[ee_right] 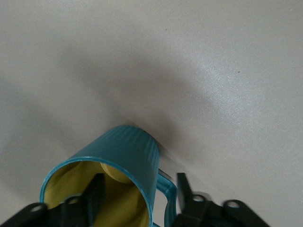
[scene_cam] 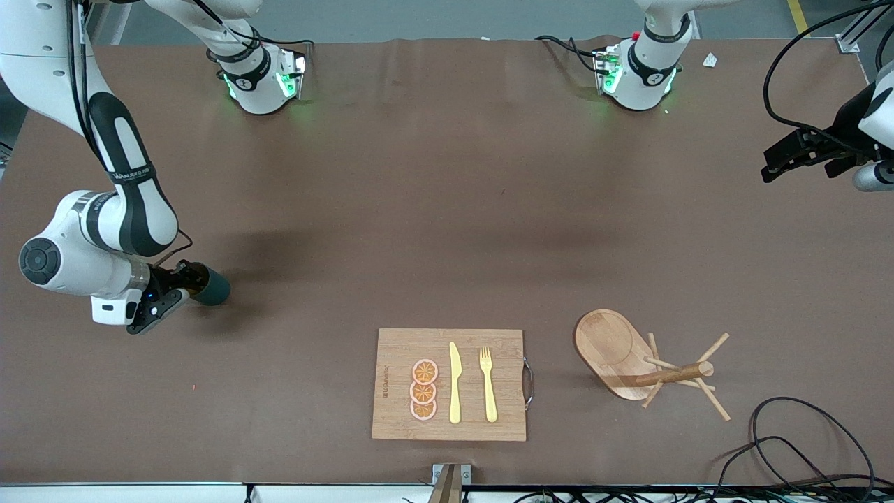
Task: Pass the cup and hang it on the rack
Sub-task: 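Lower the right gripper and grasp the teal mug by its rim, then carry the teal mug with the right gripper toward the table middle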
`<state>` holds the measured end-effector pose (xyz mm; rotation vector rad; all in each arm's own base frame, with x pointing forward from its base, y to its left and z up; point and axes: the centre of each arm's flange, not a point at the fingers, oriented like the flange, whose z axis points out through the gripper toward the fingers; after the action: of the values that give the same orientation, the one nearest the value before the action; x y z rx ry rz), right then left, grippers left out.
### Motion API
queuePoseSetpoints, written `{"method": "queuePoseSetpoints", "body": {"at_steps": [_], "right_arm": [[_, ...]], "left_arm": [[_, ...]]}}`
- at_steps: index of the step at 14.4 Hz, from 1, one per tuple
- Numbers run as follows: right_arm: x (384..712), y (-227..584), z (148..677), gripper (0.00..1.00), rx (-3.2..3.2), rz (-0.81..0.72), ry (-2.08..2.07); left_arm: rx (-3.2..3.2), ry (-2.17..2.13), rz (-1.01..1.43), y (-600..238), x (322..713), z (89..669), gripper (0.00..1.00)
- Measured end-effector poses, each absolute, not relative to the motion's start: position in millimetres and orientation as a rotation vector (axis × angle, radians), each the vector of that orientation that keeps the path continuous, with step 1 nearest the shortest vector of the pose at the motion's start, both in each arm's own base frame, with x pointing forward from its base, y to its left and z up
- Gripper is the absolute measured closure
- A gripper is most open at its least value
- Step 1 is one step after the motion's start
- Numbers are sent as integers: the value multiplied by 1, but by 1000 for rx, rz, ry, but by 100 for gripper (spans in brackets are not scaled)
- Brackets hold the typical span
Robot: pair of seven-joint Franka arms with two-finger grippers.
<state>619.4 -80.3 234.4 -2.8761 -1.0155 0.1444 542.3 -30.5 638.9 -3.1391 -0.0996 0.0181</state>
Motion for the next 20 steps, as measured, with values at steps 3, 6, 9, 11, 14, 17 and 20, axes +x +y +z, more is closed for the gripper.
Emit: {"method": "queuePoseSetpoints", "body": {"at_steps": [3, 6, 9, 11, 14, 17, 20], "right_arm": [[619, -80, 234, 71, -2874, 149, -1015], [616, -71, 236, 96, -2877, 227, -910], [613, -30, 263, 96, -2903, 329, -741], [609, 20, 289, 96, -2936, 361, -645], [596, 113, 312, 96, -3004, 369, -500], [569, 209, 315, 96, -3072, 371, -350], [538, 292, 316, 96, -3098, 289, -230]], "left_arm": [[-3140, -100, 11, -30, 543, 640, 0], [-3140, -100, 10, -30, 543, 640, 0], [-3140, -101, 8, -30, 543, 640, 0], [-3140, -102, 2, -30, 543, 640, 0], [-3140, -103, 1, -29, 543, 640, 0], [-3140, -104, 1, -29, 544, 640, 0], [-3140, -105, 2, -29, 544, 640, 0]]}}
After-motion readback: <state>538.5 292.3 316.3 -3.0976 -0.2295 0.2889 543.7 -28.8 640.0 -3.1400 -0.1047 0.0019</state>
